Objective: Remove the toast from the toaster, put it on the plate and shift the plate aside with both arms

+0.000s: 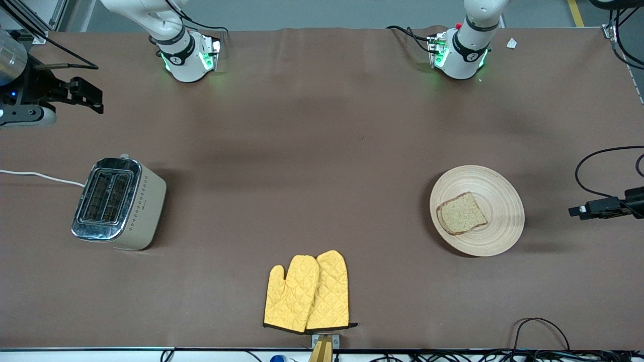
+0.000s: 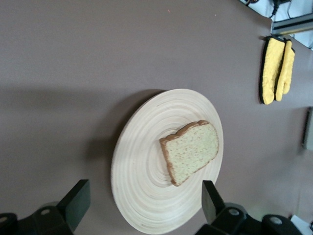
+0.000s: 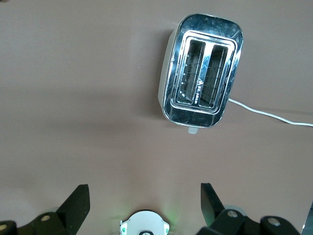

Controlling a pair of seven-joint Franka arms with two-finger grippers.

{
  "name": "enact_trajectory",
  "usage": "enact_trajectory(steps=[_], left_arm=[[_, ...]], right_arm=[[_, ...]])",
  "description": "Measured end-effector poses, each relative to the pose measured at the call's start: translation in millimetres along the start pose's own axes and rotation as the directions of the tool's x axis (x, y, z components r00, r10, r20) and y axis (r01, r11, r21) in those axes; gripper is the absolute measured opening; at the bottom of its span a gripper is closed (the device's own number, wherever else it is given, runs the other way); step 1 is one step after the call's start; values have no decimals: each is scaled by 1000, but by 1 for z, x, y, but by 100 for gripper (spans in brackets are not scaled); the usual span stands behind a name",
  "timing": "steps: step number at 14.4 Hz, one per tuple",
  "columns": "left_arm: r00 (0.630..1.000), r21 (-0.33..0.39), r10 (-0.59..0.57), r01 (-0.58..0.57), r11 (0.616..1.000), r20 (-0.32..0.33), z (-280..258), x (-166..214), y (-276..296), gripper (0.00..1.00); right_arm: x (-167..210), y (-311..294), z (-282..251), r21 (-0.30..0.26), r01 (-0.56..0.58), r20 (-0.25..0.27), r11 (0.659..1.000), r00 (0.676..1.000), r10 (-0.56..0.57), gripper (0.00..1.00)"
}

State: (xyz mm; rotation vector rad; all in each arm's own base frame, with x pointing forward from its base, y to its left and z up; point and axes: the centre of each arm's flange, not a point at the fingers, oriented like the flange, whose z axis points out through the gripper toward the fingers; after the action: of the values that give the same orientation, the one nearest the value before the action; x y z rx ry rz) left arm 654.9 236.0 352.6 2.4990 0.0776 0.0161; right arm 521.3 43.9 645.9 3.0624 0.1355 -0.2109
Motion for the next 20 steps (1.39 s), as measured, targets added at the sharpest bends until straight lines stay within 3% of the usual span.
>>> enact_trajectory(steps=[5, 10, 13, 16, 20], left_arm=[[997, 177, -70, 65, 982, 22, -43, -7, 99, 100], [990, 366, -137, 118, 923, 28, -54, -30, 228, 100], [988, 431, -155, 131, 893, 21, -52, -50, 293, 100], [991, 463, -132, 114, 879, 7, -60, -61, 316, 100], [998, 559, -65, 63, 827, -17, -59, -73, 354, 100]], right_arm=[[0, 1, 0, 0, -4, 1, 1000, 1000, 4, 100], [0, 3, 0, 0, -7, 1, 1000, 1000, 7, 100], [0, 3, 0, 0, -7, 1, 1000, 1000, 7, 100], [0, 3, 0, 0, -9, 1, 1000, 1000, 9, 100], [0, 5, 0, 1, -12, 2, 1000, 1000, 12, 100]])
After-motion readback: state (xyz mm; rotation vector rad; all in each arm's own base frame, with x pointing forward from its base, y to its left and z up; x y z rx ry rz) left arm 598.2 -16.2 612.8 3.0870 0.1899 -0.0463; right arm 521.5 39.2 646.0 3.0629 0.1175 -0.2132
